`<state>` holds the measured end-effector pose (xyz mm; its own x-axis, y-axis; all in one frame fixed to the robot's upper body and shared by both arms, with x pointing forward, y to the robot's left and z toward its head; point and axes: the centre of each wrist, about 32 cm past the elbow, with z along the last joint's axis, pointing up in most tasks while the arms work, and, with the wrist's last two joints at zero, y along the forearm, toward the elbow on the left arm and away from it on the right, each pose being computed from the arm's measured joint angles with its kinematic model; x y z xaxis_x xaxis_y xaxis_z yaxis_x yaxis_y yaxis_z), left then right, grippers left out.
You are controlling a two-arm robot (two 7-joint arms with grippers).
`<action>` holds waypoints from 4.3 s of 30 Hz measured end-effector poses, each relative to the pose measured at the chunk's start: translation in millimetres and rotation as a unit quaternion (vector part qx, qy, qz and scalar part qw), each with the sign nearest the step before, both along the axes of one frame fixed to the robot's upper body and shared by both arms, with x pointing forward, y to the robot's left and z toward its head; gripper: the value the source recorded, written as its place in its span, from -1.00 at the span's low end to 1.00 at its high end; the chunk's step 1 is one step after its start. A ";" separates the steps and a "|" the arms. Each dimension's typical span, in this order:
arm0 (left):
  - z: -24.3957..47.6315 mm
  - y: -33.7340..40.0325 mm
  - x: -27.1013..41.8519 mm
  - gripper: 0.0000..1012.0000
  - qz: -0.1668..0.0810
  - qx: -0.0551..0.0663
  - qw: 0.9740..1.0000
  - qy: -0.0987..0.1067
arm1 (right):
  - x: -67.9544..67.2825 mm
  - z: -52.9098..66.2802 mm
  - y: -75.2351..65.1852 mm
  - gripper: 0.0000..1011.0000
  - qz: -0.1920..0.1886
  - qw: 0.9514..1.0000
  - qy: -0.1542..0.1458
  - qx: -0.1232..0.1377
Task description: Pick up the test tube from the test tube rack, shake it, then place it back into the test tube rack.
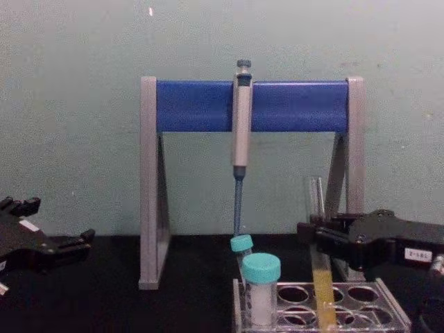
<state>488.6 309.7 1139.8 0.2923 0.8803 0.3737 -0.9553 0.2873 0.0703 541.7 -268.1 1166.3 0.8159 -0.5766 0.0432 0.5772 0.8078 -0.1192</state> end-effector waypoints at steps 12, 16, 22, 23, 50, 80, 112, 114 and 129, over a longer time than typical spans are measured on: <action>0.0 0.0 0.0 0.98 0.000 0.000 1.000 0.000 | -0.1 0.2 0.1 -0.55 0.000 1.000 -0.001 0.001; 0.0 0.0 0.0 0.98 0.000 0.000 1.000 0.000 | -0.1 0.1 0.1 -0.54 0.000 1.000 -0.001 0.001; 0.0 0.0 0.0 0.98 0.000 0.000 1.000 0.000 | -0.2 0.1 0.0 -0.55 0.000 1.000 -0.001 0.002; 0.0 0.0 0.0 0.98 0.000 0.000 1.000 0.000 | -0.2 0.1 0.0 -0.54 0.000 1.000 -0.001 0.002; 0.0 0.0 0.0 0.98 0.000 0.000 1.000 0.000 | -0.2 0.1 0.0 0.98 0.000 1.000 0.000 0.002; 0.0 0.0 0.0 0.98 0.000 0.000 1.000 0.000 | -23.3 24.4 -2.9 0.98 -0.072 0.991 -0.109 0.034; 0.0 0.0 0.0 0.98 0.000 0.000 1.000 0.000 | -32.8 -2.7 -8.4 0.98 -0.286 0.956 0.013 -0.061; 0.0 0.0 0.0 0.98 0.000 0.000 1.000 0.000 | -32.8 -2.5 -8.4 0.98 -0.286 0.956 0.013 -0.061; 0.0 0.0 0.0 0.98 0.000 0.000 1.000 0.000 | -33.3 -1.3 -8.2 0.98 -0.285 0.957 0.010 -0.061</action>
